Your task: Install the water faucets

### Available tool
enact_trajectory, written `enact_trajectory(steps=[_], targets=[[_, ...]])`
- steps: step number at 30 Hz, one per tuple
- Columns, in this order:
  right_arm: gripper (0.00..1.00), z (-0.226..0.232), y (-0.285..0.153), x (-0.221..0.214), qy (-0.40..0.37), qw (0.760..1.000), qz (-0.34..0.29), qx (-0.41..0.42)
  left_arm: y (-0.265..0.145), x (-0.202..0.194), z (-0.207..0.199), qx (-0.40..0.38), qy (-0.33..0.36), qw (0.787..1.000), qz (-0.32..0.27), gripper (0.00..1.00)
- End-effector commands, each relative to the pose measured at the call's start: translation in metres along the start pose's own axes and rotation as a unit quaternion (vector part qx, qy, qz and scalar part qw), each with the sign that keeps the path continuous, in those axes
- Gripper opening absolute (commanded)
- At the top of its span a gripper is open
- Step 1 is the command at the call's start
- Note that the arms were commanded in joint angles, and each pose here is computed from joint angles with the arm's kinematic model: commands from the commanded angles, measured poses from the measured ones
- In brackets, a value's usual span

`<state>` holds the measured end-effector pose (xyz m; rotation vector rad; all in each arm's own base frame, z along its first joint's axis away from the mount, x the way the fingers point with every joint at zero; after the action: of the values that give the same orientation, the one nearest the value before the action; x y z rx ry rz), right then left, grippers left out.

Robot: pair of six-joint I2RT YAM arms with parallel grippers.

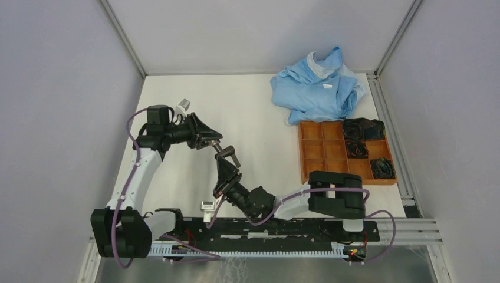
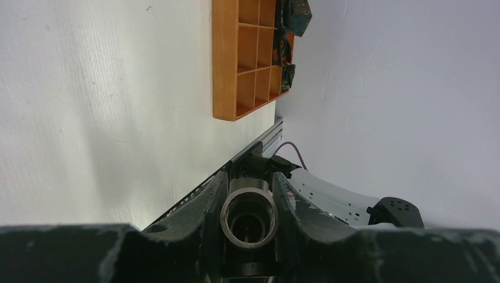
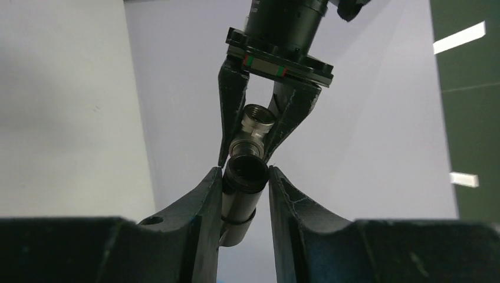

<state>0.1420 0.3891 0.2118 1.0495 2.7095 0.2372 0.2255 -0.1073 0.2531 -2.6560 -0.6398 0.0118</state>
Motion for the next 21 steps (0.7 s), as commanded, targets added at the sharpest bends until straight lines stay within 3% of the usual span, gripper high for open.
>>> enact_trajectory(steps=[1, 6, 9, 15, 18, 21], targets=[[0.33, -0.052, 0.005, -0.023, 0.275, 0.959, 0.022, -0.063, -0.009, -0.017, -0.015, -0.064, 0.056, 0.996, 0.04, 0.02], [0.32, -0.073, 0.0, -0.035, 0.52, 0.85, -0.037, -0.076, -0.01, -0.021, -0.016, -0.098, 0.074, 0.992, 0.034, 0.02], [0.33, -0.08, -0.002, -0.042, 0.633, 0.767, -0.071, -0.08, -0.012, -0.024, -0.017, -0.106, 0.084, 0.99, 0.032, 0.02], [0.41, -0.075, -0.002, -0.057, 0.823, 0.551, -0.117, -0.07, -0.017, -0.029, -0.023, -0.118, 0.105, 0.987, 0.026, 0.02], [0.44, -0.068, -0.004, -0.063, 0.878, 0.454, -0.137, -0.061, -0.019, -0.031, -0.024, -0.122, 0.109, 0.986, 0.023, 0.02], [0.52, -0.06, -0.004, -0.068, 0.914, 0.377, -0.146, -0.047, -0.02, -0.032, -0.025, -0.124, 0.115, 0.985, 0.017, 0.02]])
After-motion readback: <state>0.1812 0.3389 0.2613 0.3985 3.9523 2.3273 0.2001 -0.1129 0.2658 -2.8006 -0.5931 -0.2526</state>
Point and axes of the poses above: each gripper's point midway between its finger pads, its own y axis out along the fingers, its own z axis along the line the jaws close on, x = y × z, the point moved 7 cm from there along -y, back along the fingers, and after that the axes turned 6 degrees about -y, right-handed, at the moved point
